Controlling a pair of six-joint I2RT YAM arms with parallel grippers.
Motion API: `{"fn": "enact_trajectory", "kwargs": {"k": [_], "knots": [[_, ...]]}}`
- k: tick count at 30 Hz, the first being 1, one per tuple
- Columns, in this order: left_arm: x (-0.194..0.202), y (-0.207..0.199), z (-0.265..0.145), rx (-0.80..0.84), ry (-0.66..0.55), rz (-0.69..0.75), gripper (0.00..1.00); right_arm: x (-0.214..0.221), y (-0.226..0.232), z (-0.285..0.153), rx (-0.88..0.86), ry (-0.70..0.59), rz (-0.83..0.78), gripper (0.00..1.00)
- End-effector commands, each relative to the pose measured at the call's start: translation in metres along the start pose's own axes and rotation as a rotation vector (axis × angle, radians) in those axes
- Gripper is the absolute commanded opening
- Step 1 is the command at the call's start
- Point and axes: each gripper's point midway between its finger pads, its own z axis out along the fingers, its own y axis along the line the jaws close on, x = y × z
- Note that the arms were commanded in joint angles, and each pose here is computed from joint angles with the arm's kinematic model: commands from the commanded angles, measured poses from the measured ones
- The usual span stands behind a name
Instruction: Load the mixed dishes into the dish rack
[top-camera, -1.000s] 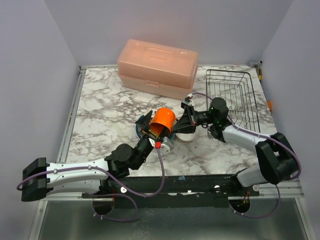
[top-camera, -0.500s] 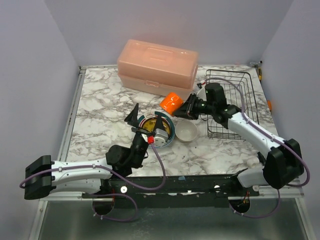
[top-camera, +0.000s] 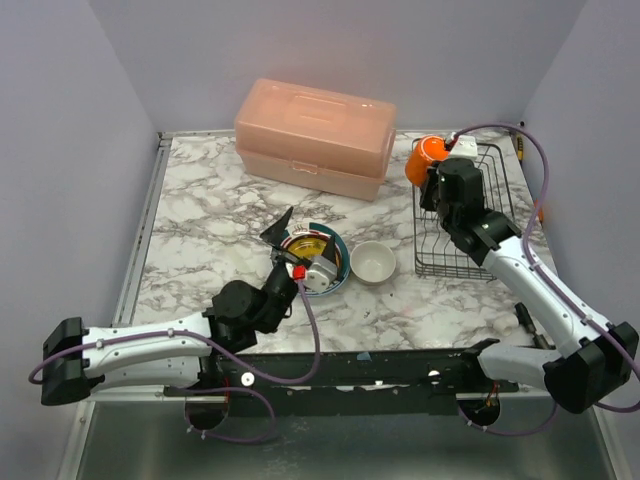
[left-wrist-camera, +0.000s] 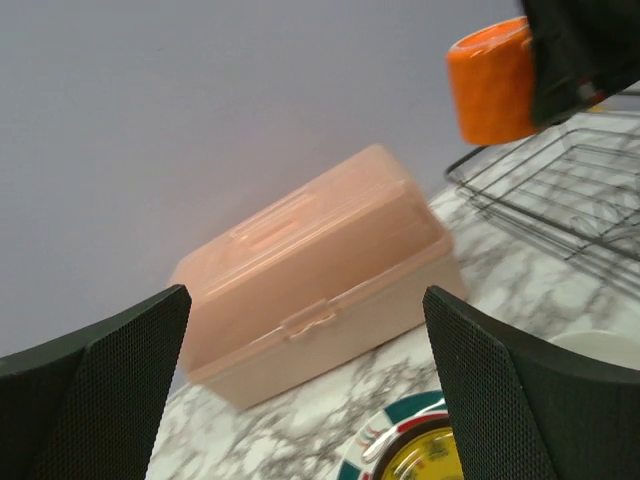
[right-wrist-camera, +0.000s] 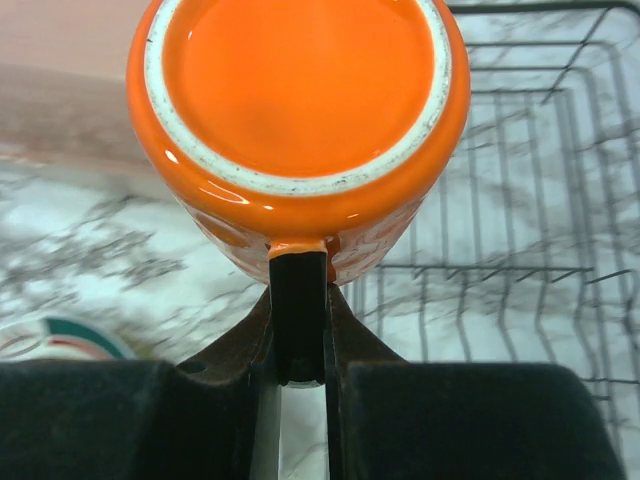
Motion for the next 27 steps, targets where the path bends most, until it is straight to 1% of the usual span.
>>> {"fn": "enact_trajectory", "kwargs": {"k": [1, 3, 5, 7, 10, 14, 17, 23, 27], "knots": [[-0.022, -0.058, -0.014, 0.427, -0.037, -0.266, 0.98, -0.042, -0.037, 0.017, 0.228, -0.207, -0.149, 0.01], [-0.026, -0.058, -0.013, 0.459, -0.038, -0.327, 0.98, -0.048, -0.036, 0.028, 0.222, -0.266, -0.171, 0.01], [-0.023, -0.056, -0.008, 0.464, -0.011, -0.356, 0.98, -0.048, -0.037, 0.041, 0.229, -0.291, -0.217, 0.01], [-0.019, -0.052, -0.002, 0.460, 0.011, -0.400, 0.99, -0.047, -0.046, 0.055, 0.260, -0.294, -0.224, 0.01], [-0.016, -0.046, 0.004, 0.462, 0.023, -0.453, 0.98, -0.042, -0.063, 0.083, 0.227, -0.262, -0.184, 0.01], [-0.009, -0.035, 0.009, 0.409, 0.042, -0.440, 0.98, -0.031, -0.081, 0.108, 0.216, -0.244, -0.124, 0.01], [-0.009, -0.035, 0.009, 0.424, 0.033, -0.420, 0.98, -0.012, -0.083, 0.129, 0.185, -0.202, -0.101, 0.01], [-0.007, -0.034, 0.010, 0.413, 0.037, -0.416, 0.98, 0.018, -0.087, 0.160, 0.192, -0.150, -0.102, 0.01], [-0.006, -0.031, 0.011, 0.397, 0.040, -0.418, 0.99, 0.030, -0.092, 0.176, 0.188, -0.122, -0.094, 0.01]]}}
